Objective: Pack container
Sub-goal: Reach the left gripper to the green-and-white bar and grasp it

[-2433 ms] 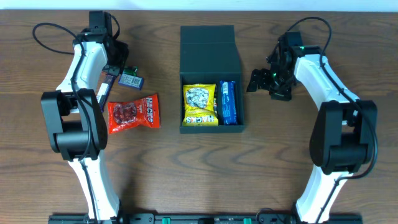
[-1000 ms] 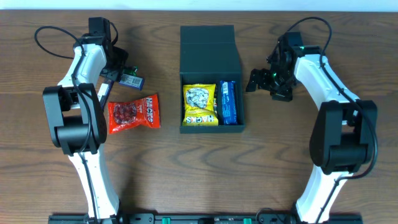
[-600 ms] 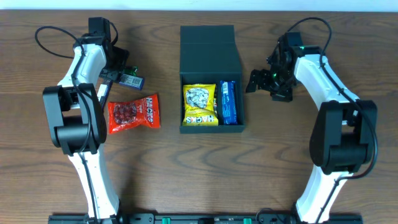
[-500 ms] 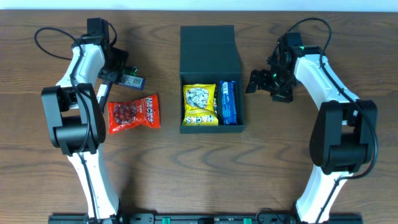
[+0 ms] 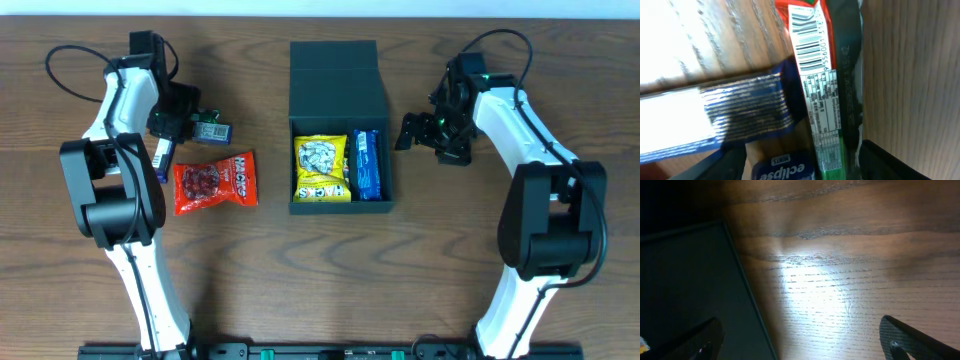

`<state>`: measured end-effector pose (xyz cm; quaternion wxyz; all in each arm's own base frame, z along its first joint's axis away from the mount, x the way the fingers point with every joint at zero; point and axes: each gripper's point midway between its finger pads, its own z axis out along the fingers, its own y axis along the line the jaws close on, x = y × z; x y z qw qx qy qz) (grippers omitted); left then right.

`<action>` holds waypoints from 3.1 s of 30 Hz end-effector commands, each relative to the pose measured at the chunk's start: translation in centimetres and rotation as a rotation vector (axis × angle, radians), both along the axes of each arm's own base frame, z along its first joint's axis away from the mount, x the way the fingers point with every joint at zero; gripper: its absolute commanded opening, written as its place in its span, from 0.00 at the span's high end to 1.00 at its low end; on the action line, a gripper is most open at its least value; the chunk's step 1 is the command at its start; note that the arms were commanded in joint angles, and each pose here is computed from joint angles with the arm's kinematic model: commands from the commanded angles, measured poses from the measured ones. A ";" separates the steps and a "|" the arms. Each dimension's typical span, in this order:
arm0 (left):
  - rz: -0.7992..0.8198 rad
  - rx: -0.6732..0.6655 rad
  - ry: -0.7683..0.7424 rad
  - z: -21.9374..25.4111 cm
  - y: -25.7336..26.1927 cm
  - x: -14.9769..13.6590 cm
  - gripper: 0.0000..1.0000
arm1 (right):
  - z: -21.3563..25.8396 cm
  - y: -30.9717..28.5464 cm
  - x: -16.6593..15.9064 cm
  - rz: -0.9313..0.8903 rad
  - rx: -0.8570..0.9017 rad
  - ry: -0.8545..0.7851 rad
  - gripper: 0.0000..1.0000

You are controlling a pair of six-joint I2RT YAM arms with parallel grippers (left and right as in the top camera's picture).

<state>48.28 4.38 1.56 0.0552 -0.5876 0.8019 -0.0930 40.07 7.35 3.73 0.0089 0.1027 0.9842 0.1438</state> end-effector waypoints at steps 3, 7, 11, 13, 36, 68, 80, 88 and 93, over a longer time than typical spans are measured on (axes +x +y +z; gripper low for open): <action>-0.004 0.063 0.003 0.5 1.2 0.5 0.26 | 0.0 -0.1 0.0 -0.015 0.008 0.006 0.01; -0.002 0.070 0.003 0.5 1.3 0.5 0.27 | 0.0 -0.1 0.0 -0.015 0.008 0.009 0.01; -0.002 0.072 -0.011 0.5 1.3 0.8 0.27 | -0.1 -0.1 -0.2 -0.014 0.007 0.016 0.01; -0.007 0.073 -0.013 0.5 1.4 0.9 0.27 | 0.0 -0.1 -0.3 -0.007 0.010 0.017 0.01; -0.083 0.047 0.054 -1.1 0.2 2.5 0.25 | -0.1 -0.1 -2.0 0.004 0.009 0.084 0.01; -0.263 0.181 0.001 2.3 1.5 4.1 0.63 | -0.1 -0.1 -2.0 0.011 0.009 0.083 0.01; -0.285 0.175 0.071 2.5 1.1 2.5 0.51 | -0.1 0.0 -1.7 0.012 0.010 0.072 0.01; -0.233 0.108 0.099 1.0 0.2 2.2 0.48 | -0.1 0.0 -1.6 0.012 0.010 0.069 0.01; -0.210 0.048 0.121 -1.0 -0.7 2.1 0.48 | -0.1 0.0 -1.7 0.012 0.010 0.073 0.01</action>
